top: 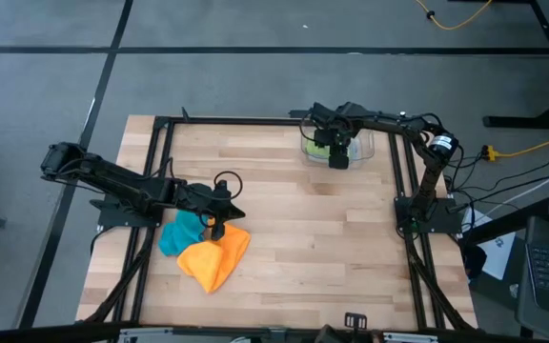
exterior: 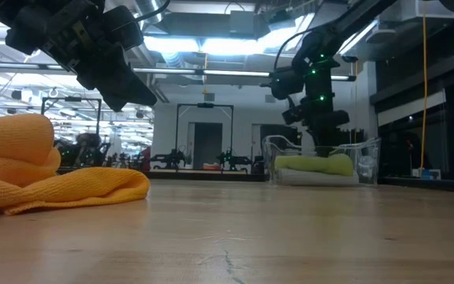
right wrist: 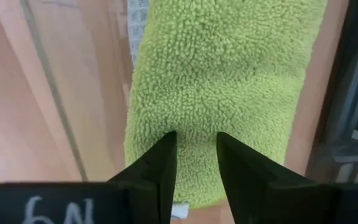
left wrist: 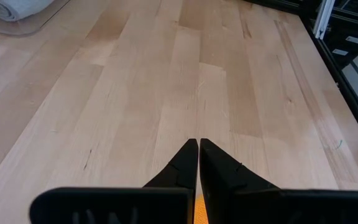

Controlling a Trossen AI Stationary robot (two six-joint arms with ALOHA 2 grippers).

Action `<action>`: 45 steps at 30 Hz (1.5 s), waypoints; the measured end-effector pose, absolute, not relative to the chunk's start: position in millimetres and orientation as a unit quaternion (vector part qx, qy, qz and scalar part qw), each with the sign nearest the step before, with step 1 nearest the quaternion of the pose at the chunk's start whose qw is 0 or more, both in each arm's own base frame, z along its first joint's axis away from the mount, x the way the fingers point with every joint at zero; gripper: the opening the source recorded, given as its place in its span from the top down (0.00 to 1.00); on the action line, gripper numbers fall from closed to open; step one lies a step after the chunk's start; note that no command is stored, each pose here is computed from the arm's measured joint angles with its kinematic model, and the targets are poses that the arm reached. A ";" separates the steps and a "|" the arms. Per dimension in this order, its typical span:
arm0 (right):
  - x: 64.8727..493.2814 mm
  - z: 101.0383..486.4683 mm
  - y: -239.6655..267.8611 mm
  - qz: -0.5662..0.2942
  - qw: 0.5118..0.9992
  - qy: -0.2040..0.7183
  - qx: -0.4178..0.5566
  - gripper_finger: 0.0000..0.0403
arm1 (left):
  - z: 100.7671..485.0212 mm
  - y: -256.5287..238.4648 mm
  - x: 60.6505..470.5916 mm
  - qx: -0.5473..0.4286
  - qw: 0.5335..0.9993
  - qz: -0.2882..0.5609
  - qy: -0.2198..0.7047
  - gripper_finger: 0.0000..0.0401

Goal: Fold microfiber towels
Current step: Put the folded green microfiber into the transparent bin

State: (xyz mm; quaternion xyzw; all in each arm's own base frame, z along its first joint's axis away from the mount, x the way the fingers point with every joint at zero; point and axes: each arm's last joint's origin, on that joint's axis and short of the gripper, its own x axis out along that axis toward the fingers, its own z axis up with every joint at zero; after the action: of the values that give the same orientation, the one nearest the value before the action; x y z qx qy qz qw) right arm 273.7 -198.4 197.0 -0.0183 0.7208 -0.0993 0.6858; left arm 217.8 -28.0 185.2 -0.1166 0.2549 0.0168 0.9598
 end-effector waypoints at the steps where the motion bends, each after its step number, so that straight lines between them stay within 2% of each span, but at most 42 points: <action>1: 273.8 196.9 -198.2 -0.097 0.687 0.720 -0.016 0.71 | 185.2 -28.0 217.8 -0.117 0.960 0.017 0.255 0.98; 8: 266.0 183.4 -199.9 -0.100 0.682 0.724 -0.007 0.71 | 185.2 -28.0 217.8 -0.117 0.960 0.017 0.255 0.98; 13: 264.9 190.7 -203.8 -0.113 0.682 0.722 0.002 0.71 | 185.2 -28.0 217.8 -0.117 0.960 0.017 0.255 0.98; 18: 274.3 208.1 -210.5 -0.128 0.705 0.698 -0.011 0.71 | 185.1 -28.0 217.8 -0.117 0.960 0.017 0.255 0.98; 24: 290.1 210.2 -224.1 -0.162 0.762 0.627 -0.023 0.71 | 185.2 -28.0 217.8 -0.117 0.960 0.017 0.255 0.98; 31: 294.2 202.4 -222.5 -0.110 0.789 0.603 0.028 0.71 | 185.2 -28.1 217.8 -0.117 0.960 0.017 0.255 0.98; 45: 290.4 191.7 -218.9 -0.096 0.785 0.610 0.042 0.71 | 185.2 -28.0 217.8 -0.117 0.960 0.017 0.255 0.98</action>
State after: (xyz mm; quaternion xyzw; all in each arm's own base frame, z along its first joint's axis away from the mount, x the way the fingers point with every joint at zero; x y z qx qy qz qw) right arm 290.4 -218.9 191.7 0.0420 0.6104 -0.0957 0.7851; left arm 217.8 -28.0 185.2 -0.1166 0.2548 0.0170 0.9598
